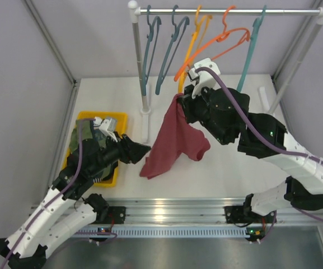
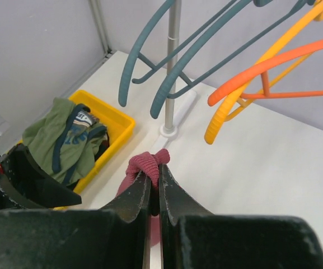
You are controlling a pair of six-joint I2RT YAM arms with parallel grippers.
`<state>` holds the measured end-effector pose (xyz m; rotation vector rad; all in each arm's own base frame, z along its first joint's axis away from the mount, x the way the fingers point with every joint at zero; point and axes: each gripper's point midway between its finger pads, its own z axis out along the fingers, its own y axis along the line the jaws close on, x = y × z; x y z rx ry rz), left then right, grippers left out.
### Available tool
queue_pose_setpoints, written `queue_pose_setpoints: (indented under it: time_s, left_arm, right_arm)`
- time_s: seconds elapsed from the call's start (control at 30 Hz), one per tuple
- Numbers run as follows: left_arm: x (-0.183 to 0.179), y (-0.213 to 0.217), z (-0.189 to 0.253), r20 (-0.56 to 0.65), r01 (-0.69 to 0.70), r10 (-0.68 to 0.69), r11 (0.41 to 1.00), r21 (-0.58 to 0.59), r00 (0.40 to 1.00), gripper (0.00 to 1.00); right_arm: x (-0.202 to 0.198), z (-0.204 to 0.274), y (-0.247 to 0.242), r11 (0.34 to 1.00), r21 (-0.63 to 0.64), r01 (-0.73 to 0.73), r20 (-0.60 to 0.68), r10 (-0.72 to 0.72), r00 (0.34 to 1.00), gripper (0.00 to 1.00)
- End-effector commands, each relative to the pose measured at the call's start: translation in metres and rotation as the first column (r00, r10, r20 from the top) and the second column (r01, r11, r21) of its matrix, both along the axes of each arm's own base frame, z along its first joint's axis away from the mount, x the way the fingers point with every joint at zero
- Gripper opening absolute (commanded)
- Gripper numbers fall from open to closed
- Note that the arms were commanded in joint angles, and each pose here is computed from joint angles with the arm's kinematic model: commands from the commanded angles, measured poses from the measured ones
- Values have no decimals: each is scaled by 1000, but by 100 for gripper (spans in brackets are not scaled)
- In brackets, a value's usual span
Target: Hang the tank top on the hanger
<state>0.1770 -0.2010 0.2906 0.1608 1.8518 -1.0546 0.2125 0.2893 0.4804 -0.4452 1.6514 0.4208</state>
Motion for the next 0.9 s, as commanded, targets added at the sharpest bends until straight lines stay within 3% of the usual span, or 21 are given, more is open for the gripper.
queue_pose_setpoints:
  time_s: [0.0,0.2,0.3,0.37,0.4,0.43,0.47,0.5,0.53,0.63,0.67,0.77,0.8,0.87]
  left_arm:
    - [-1,-10,21,60,41,-36,996,-74,998,68]
    - [2,-13,18,62,45,-41,997,-64,997,68]
    - [8,1,13,45,-42,44,998,-46,998,68]
    - [24,29,12,30,-229,230,973,-24,973,68]
    - [28,43,2,0,-303,303,953,16,953,68]
    - [34,67,-8,-24,-421,424,903,80,905,68]
    - [34,74,-14,-34,-450,456,886,112,889,68]
    - [35,79,-16,-37,-470,478,873,132,878,68]
    - [35,81,-22,-49,-475,487,865,160,872,67]
    - [37,75,-36,-87,-459,482,865,201,872,66]
    - [37,73,-40,-98,-449,476,868,212,874,66]
    - [39,62,-60,-148,-399,445,878,263,883,65]
    - [37,54,-67,-172,-355,409,894,274,896,65]
    - [37,45,-84,-214,-307,383,897,318,899,64]
  right_arm:
    - [-3,32,-30,999,22,41,40,-42,998,0]
    - [-10,31,-31,1000,-17,7,6,-7,1000,0]
    - [-15,-28,-3,988,-138,-72,-98,58,993,0]
    - [-26,-55,15,979,-121,-163,-150,144,978,0]
    - [-29,-97,25,963,-175,-204,-208,166,964,0]
    - [-44,-132,42,941,-148,-303,-273,256,927,0]
    - [-53,-116,55,932,-60,-359,-259,333,907,0]
    - [-64,-160,64,905,-81,-417,-328,371,869,1]
    - [-81,-162,85,863,23,-505,-340,482,807,4]
    - [-102,-237,105,824,38,-565,-471,513,717,12]
    - [-102,-240,110,826,44,-562,-477,511,715,12]
    - [-97,-273,101,868,9,-497,-531,425,733,39]
    - [-97,-283,95,876,-7,-483,-545,402,736,53]
    - [-91,-277,84,906,6,-424,-533,362,765,67]
